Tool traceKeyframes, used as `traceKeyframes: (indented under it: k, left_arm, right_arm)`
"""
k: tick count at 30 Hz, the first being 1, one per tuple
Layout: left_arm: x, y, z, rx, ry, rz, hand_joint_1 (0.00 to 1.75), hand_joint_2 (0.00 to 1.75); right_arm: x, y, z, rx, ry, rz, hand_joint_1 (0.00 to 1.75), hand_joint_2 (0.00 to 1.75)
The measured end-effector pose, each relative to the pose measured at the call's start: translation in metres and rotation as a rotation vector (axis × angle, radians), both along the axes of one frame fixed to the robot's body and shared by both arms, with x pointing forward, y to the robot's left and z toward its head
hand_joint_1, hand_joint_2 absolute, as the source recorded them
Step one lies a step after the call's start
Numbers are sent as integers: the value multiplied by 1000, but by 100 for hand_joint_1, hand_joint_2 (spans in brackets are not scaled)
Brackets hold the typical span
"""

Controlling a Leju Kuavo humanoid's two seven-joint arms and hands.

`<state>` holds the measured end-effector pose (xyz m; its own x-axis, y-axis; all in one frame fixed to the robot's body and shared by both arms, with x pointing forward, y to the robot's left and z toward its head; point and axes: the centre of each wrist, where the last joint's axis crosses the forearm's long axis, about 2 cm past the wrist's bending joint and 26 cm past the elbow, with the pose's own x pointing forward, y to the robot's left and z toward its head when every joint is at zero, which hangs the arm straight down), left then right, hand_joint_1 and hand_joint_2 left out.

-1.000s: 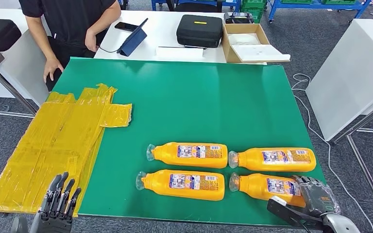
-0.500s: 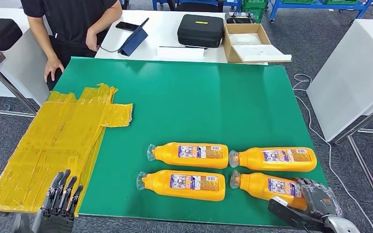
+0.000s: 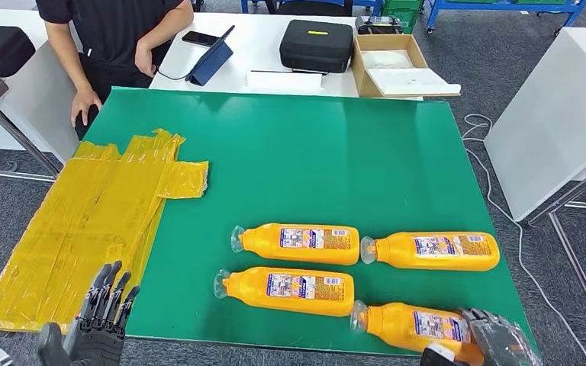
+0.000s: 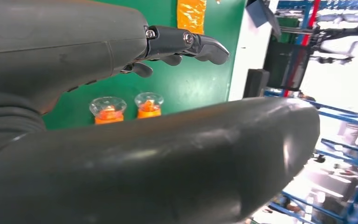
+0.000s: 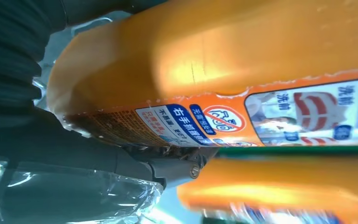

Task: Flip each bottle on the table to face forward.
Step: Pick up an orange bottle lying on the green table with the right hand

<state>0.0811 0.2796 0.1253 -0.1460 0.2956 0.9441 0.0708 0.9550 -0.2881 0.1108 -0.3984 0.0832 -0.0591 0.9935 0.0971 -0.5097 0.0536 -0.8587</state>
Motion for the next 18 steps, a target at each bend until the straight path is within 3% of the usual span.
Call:
traceKeyframes:
  k: [4, 10, 18]
  left_arm:
    - [3, 2, -5, 71, 43, 7, 0, 175]
    - [10, 2, -11, 95, 56, 19, 0, 175]
    - [13, 2, -16, 89, 69, 74, 0, 175]
  right_arm:
    - [-15, 10, 47, 65, -140, 81, 174, 175]
    - [-22, 19, 98, 95, -318, 183, 169, 175]
    - [-20, 13, 125, 150, -427, 228, 165, 175]
